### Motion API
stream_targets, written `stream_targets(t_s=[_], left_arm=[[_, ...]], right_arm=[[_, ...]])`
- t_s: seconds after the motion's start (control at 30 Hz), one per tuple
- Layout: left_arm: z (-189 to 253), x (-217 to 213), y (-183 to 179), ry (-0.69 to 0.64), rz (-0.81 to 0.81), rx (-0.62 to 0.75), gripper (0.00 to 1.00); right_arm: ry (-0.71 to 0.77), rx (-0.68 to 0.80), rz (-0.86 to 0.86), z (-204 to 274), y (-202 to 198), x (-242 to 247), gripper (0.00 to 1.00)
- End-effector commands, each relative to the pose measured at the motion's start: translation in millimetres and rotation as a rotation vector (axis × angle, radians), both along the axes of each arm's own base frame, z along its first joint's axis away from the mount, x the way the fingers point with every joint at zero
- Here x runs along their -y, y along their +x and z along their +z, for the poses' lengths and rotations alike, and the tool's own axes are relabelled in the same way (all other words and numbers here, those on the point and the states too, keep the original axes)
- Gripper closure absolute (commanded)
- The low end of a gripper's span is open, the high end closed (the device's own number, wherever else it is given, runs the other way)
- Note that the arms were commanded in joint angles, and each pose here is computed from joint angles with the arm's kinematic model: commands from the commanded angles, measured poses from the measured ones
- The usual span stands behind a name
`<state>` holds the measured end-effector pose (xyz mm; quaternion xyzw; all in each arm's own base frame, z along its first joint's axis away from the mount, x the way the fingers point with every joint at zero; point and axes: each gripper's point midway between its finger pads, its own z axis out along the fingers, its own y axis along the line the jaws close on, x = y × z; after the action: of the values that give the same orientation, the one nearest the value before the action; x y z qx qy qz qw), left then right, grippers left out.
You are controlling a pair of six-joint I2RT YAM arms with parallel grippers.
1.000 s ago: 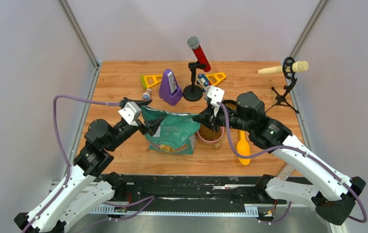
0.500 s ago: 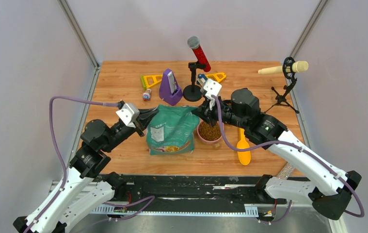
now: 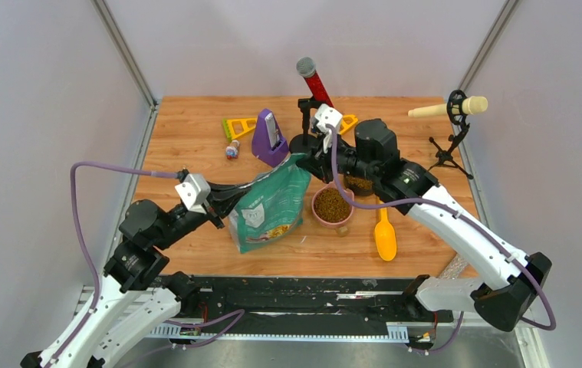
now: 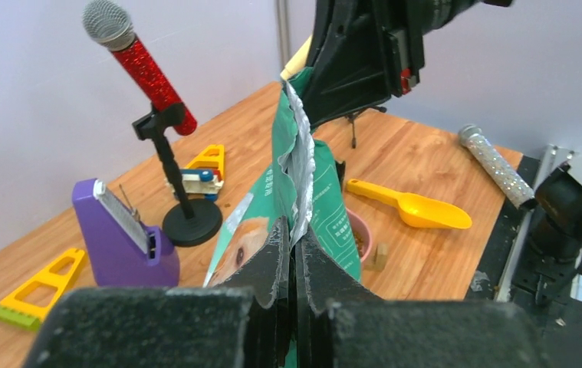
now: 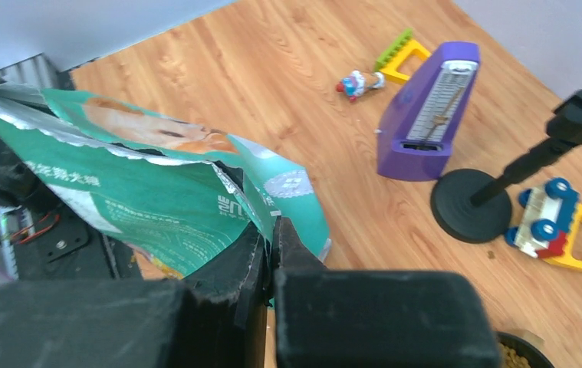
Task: Serve the pet food
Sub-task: Close the pet food bag at the center of the board.
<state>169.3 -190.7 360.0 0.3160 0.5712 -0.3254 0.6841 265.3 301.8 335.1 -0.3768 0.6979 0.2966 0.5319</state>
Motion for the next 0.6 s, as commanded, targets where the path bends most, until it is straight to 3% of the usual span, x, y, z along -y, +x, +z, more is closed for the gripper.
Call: stream_targets(t_s=[0.0,0.2,0.37,0.47,0.57], left_arm=[[39,-3,-44,-0.079,-0.141,0.135,1.00],[34,4,-34,-0.026,-0.140,0.101,1.00],[40,8,-27,-0.012,-0.134,0.118,1.00],[41,11,-22,0.004,-0.133,0.125,1.00],[43,11,-19,0.013,-0.123,0.133,1.00]], right_arm=[[0.087,0.260,-0.131,76,48,44,1.00],[-0.034,0.439,0.154,62,15,32,0.97],[-0.179,0.493,0.262,40,13,31,0.74],[-0.244,0.530,0.318,37,14,29,0.53],[-0.297,0.559,0.414,34,8,20,0.46]])
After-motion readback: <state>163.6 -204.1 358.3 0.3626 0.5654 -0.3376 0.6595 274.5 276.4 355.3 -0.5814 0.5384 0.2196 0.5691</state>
